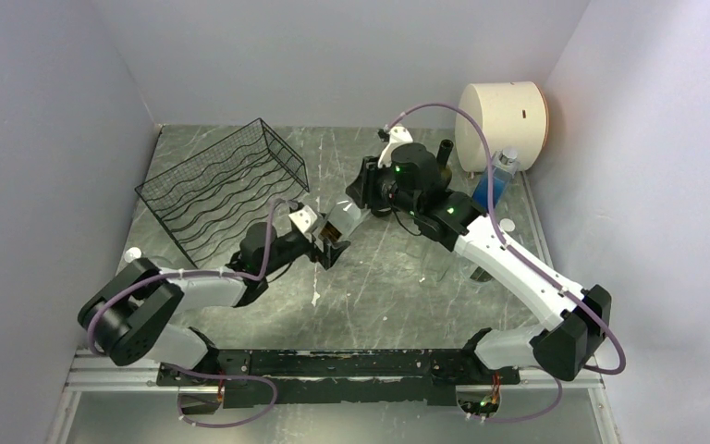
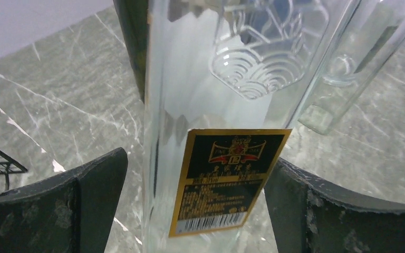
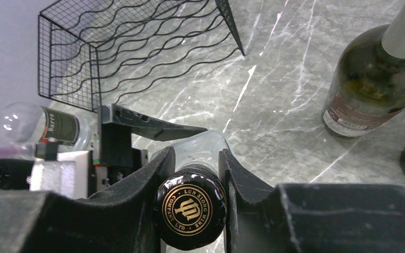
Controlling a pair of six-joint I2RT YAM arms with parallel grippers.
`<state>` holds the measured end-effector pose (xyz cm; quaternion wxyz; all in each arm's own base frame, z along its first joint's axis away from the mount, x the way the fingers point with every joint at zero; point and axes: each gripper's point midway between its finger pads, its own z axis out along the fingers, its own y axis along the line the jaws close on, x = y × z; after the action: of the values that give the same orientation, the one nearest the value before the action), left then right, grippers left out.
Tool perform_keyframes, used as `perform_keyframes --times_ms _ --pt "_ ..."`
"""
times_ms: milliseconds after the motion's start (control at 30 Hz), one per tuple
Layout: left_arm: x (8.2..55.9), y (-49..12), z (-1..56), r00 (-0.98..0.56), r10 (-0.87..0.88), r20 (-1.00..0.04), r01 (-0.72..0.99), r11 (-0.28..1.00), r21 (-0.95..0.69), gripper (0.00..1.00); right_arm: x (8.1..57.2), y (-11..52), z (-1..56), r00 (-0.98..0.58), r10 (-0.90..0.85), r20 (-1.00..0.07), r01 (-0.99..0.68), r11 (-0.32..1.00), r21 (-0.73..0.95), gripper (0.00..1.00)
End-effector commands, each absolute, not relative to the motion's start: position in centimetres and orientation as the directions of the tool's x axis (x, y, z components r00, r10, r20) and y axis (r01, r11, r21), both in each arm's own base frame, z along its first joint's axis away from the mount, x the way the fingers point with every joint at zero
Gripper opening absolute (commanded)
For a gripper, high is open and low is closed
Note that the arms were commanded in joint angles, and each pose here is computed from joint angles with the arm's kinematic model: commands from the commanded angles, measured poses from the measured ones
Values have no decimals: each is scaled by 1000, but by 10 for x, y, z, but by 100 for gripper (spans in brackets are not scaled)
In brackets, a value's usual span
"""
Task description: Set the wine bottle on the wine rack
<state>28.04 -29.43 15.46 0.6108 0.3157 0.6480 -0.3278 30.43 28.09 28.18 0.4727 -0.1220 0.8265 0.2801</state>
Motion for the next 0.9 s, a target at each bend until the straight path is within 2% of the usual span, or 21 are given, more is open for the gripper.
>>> perform_keyframes --times_ms 0,167,267,367,400,433,467,500,533,567,600,633,700,867 --pt "294 -295 185 179 -18 -984 763 634 127 98 306 296 365 -422 265 -867 -516 716 470 0" --pt "295 -300 185 264 28 -964 736 640 220 95 306 293 362 -436 273 -858 -494 724 482 0" --pt "297 -299 189 291 46 -956 709 660 247 84 305 292 358 -445 269 -854 -487 728 483 0" --pt "297 -297 195 319 46 -947 695 667 267 60 304 290 355 -451 261 -853 -480 735 479 0" --pt "297 -297 197 327 51 -944 694 665 276 46 303 289 354 -452 258 -854 -478 738 476 0" --pt "297 -298 196 329 68 -942 696 657 291 19 303 287 353 -453 255 -855 -476 742 473 0" --pt "297 -299 196 334 81 -939 695 652 303 9 301 286 352 -452 247 -857 -477 745 467 0" --pt "298 -299 198 343 92 -935 691 649 318 7 300 285 352 -450 237 -861 -481 748 457 6" --pt "298 -299 201 363 100 -926 686 644 339 7 298 283 351 -449 219 -866 -489 751 443 23" --pt "297 -298 205 390 104 -915 676 643 361 7 296 281 350 -444 195 -874 -500 756 422 46" --pt "297 -296 212 421 106 -901 659 647 384 7 294 279 351 -435 166 -885 -515 760 396 60" --pt "297 -295 218 450 113 -886 642 648 409 7 291 276 353 -421 137 -897 -531 765 366 69" --pt "297 -296 234 524 132 -841 605 638 477 7 288 269 360 -393 77 -916 -555 775 303 78" --pt "297 -308 266 694 226 -684 493 543 680 7 285 250 379 -341 -24 -940 -562 806 183 81"
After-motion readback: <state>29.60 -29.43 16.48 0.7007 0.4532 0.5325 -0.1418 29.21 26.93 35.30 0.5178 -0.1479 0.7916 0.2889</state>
